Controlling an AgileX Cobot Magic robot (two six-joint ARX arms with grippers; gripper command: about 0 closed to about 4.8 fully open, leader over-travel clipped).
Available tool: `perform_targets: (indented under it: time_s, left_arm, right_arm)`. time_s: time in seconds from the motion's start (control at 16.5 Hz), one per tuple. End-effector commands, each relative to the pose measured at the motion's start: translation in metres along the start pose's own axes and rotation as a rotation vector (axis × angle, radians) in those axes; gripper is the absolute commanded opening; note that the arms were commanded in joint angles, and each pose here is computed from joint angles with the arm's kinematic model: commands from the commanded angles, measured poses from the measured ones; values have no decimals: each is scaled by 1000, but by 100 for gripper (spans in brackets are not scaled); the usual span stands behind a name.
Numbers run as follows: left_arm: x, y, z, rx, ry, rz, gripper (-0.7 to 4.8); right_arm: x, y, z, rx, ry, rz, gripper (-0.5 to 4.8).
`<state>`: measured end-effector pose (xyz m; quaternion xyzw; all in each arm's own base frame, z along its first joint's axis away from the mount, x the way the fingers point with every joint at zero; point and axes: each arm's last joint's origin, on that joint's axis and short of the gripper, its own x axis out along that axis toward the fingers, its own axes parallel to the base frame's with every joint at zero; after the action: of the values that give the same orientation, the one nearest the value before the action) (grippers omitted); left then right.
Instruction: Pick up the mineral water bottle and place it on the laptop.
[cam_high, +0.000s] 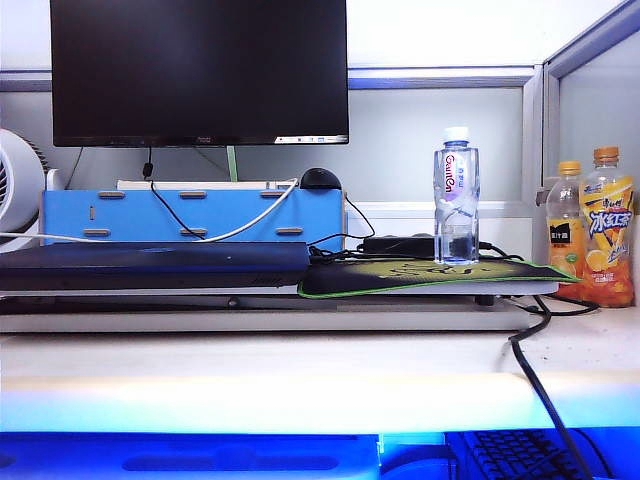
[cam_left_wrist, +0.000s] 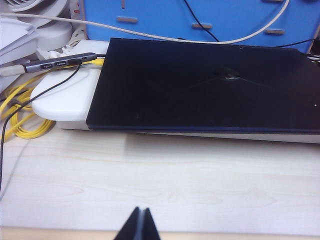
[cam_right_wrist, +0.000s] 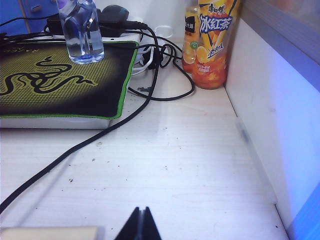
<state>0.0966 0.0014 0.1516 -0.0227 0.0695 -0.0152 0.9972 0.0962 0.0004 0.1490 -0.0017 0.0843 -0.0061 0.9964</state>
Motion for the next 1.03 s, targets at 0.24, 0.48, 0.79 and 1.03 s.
perform_targets:
  time_s: [0.24, 0.48, 0.79, 1.03]
  left_arm:
    - [0, 0, 1, 1, -3, -3, -2]
    - [0, 0, 1, 1, -3, -3, -2]
    - [0, 0, 1, 1, -3, -3, -2]
    - [0, 0, 1, 1, -3, -3, -2]
  right_arm:
    - [0, 0, 0, 1, -6, -1, -1]
    - [0, 0, 0, 1, -6, 0, -1]
    - [0, 0, 0, 1, -9, 0, -1]
    - [0, 0, 1, 1, -13, -1, -1]
